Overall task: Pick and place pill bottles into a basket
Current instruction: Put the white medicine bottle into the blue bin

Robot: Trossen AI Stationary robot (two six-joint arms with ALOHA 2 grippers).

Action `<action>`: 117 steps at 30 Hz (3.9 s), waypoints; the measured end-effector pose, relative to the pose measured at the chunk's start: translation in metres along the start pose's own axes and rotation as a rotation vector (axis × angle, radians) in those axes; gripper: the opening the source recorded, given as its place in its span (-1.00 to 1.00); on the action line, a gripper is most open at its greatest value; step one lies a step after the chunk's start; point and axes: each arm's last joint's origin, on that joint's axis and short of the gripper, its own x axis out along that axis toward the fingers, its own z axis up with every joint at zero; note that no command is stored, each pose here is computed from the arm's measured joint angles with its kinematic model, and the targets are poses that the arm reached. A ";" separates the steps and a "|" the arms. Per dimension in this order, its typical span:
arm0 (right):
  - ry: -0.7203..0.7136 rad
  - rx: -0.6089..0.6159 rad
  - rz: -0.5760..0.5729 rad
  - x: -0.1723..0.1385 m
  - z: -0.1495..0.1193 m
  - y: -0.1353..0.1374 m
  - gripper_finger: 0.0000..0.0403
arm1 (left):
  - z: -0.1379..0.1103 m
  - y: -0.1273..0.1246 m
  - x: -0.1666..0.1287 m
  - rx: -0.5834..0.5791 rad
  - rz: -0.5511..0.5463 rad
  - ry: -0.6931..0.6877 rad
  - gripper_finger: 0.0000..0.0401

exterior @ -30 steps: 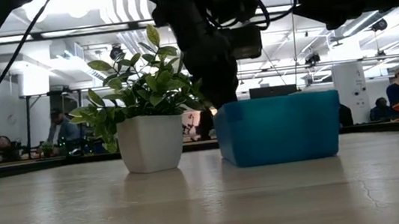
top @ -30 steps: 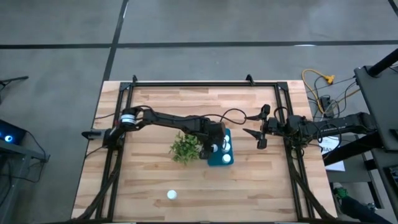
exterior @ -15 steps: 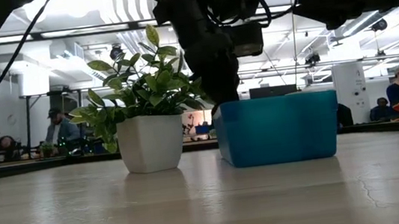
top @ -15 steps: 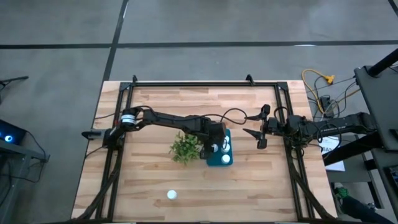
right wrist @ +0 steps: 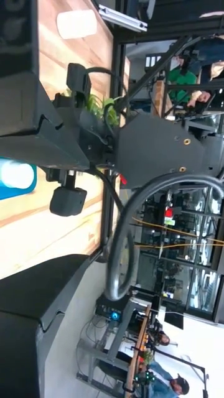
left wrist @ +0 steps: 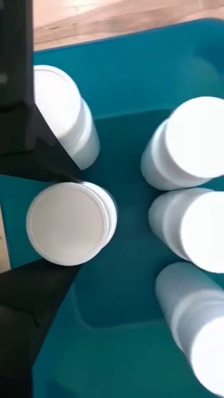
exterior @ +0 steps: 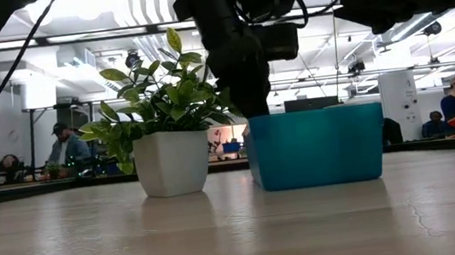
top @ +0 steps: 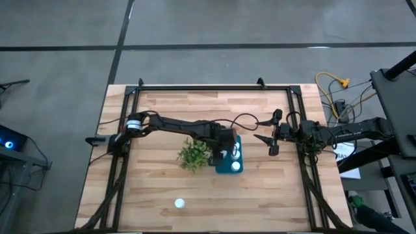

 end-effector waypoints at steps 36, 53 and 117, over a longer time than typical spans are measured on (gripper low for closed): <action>0.000 0.003 0.001 0.000 0.000 0.000 0.12 | 0.005 -0.004 -0.006 0.011 -0.007 0.005 -0.08; -0.001 0.001 0.001 0.000 0.000 0.000 0.12 | 0.004 -0.003 -0.010 0.006 0.002 0.012 0.17; -0.269 0.132 0.238 -0.049 -0.017 -0.002 -0.96 | -0.075 -0.199 -0.151 0.174 -0.036 -0.138 0.17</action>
